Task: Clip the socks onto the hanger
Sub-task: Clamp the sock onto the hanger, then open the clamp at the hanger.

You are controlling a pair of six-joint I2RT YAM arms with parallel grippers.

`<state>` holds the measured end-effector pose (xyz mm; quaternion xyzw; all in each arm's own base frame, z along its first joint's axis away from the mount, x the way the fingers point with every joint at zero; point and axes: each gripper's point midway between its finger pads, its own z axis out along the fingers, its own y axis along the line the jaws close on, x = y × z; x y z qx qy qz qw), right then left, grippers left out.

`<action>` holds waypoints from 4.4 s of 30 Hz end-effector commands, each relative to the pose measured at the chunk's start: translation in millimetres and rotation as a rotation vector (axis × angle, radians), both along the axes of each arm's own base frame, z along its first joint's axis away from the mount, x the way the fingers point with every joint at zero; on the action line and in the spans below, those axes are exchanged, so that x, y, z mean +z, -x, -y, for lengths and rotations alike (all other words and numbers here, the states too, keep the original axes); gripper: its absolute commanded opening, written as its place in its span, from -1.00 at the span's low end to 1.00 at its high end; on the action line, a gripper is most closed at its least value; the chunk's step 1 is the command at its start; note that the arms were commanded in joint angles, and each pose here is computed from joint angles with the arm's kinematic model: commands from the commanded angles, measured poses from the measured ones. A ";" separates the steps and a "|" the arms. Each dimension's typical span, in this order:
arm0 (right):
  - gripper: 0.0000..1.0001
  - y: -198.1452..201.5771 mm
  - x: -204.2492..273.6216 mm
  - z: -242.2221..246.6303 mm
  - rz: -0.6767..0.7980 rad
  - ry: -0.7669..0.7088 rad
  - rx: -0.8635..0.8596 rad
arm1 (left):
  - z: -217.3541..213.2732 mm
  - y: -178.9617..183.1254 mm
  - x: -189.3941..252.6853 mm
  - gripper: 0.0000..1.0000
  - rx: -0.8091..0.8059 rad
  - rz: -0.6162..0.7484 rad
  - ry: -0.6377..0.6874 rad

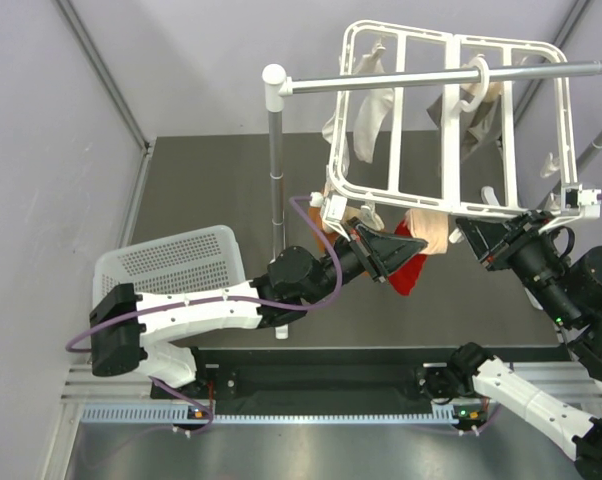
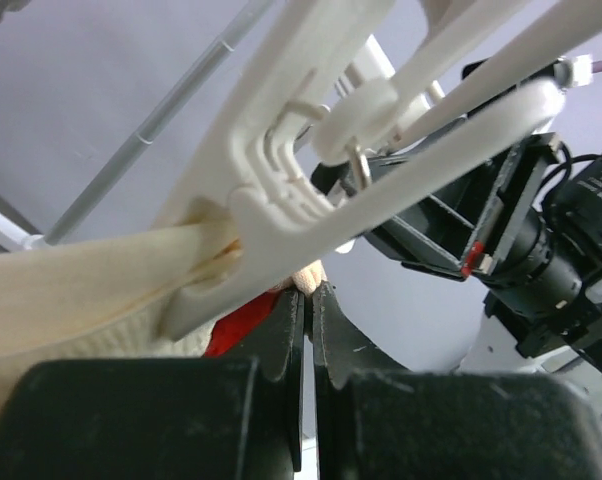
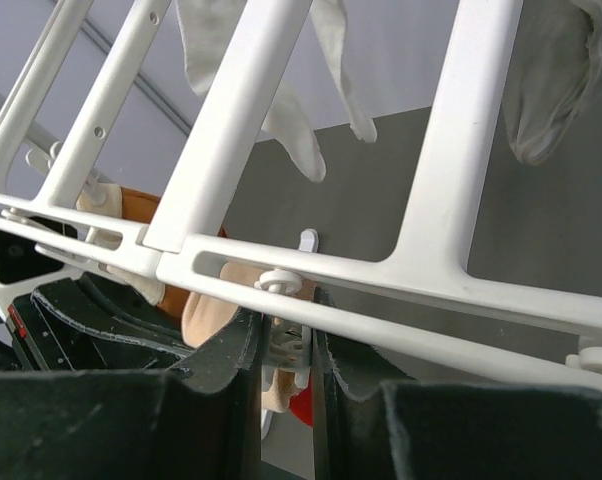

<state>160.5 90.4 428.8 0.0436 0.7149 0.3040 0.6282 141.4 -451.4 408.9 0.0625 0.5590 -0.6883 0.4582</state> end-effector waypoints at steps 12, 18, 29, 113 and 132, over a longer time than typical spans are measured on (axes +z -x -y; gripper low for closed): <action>-1.00 7.0 -0.8 -6.4 0.002 -0.018 0.050 | 0.1 11.3 28.6 -1.00 -0.066 0.021 0.128; -1.00 6.5 -2.3 -7.6 0.000 -0.020 0.053 | -3.3 17.1 36.2 -1.00 -0.095 0.032 0.174; -1.00 9.3 2.4 -8.2 0.010 -0.048 0.062 | -3.1 21.1 39.0 -1.00 -0.125 0.027 0.220; 0.52 53.9 59.6 -35.9 0.251 0.039 0.371 | -101.8 -38.8 30.9 0.31 0.335 -0.096 -0.085; 0.46 49.4 56.3 -43.6 0.241 0.032 0.389 | -132.8 24.3 89.2 0.29 0.177 0.382 0.058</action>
